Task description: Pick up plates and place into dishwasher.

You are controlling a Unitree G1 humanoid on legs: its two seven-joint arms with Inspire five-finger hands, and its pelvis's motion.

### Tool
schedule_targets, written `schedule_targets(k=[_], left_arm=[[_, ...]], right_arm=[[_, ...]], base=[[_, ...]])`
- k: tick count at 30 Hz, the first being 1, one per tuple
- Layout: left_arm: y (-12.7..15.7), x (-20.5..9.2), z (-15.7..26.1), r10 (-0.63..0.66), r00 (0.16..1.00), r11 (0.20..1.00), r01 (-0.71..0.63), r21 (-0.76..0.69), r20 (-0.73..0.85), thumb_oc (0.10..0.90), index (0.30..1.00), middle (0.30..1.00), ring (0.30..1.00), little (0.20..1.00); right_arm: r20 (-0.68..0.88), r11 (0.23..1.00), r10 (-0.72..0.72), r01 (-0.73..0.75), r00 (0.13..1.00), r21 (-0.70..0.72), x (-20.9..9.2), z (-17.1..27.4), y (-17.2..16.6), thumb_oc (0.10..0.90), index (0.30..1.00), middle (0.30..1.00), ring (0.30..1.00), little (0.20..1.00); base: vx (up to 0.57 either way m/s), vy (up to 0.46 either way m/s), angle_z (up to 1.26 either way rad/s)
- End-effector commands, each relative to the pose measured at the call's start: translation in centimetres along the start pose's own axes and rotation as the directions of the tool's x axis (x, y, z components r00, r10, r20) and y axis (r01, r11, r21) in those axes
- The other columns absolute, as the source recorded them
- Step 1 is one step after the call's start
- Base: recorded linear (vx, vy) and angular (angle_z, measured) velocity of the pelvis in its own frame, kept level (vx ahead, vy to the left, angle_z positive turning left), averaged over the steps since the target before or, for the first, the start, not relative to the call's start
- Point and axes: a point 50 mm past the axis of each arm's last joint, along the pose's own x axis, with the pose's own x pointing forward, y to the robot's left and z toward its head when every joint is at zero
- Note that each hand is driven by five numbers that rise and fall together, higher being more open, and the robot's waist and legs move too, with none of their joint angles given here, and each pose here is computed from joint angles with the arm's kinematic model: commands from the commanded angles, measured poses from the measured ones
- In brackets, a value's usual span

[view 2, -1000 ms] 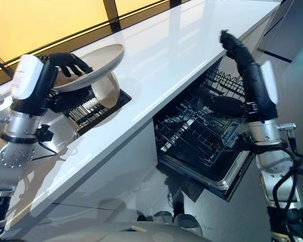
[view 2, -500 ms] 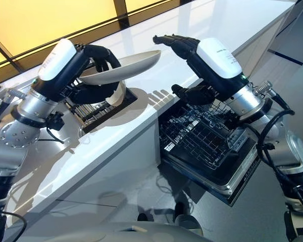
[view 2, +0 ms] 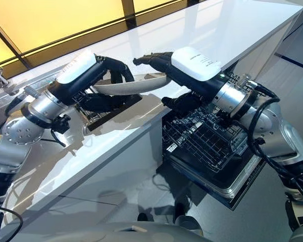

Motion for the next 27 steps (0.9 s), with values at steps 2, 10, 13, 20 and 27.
schedule_targets(k=[2, 10, 13, 20, 27], left_arm=[[4.1, 1.9, 3.6, 0.159, 0.950, 0.986, -0.164, -0.004, 0.268, 0.100, 0.300, 0.300, 0.300, 0.200], [3.3, 1.8, 4.2, 0.270, 0.902, 0.962, -0.239, -0.131, 0.337, 0.679, 0.796, 0.796, 0.796, 0.779], [2.6, 1.7, 3.1, 0.309, 0.913, 0.939, -0.250, -0.235, 0.265, 0.800, 0.900, 0.900, 0.900, 0.900], [2.2, 0.6, 0.4, 0.409, 0.911, 0.885, -0.380, -0.269, 0.058, 0.800, 0.900, 0.900, 0.900, 0.900], [4.3, -3.2, -3.6, 0.529, 0.826, 0.840, -0.543, -0.020, -0.192, 0.800, 0.900, 0.900, 0.900, 0.900]], right_arm=[[0.148, 0.996, -0.090, 0.088, 0.985, 0.016, 1.3, 2.3, -3.3, 0.100, 0.300, 0.300, 0.300, 0.200], [0.083, 0.962, -0.235, 0.219, 0.968, 0.165, 1.4, 0.9, -2.7, 0.100, 0.300, 0.300, 0.300, 0.200], [0.001, 0.914, -0.361, 0.354, 0.932, 0.199, 0.6, -0.4, -2.8, 0.100, 0.300, 0.300, 0.300, 0.200], [-0.200, 0.708, -0.675, 0.700, 0.710, 0.096, -3.1, -3.9, -3.8, 0.100, 0.300, 0.300, 0.300, 0.200], [-0.433, 0.501, -0.821, 0.833, 0.371, -0.236, -10.3, -8.2, -3.4, 0.100, 0.300, 0.300, 0.300, 0.200]], base=[[0.05, 0.005, 0.03], [0.03, 0.000, 0.04], [0.00, 0.000, 0.00], [0.00, -0.005, 0.01], [0.04, -0.056, 0.04]])
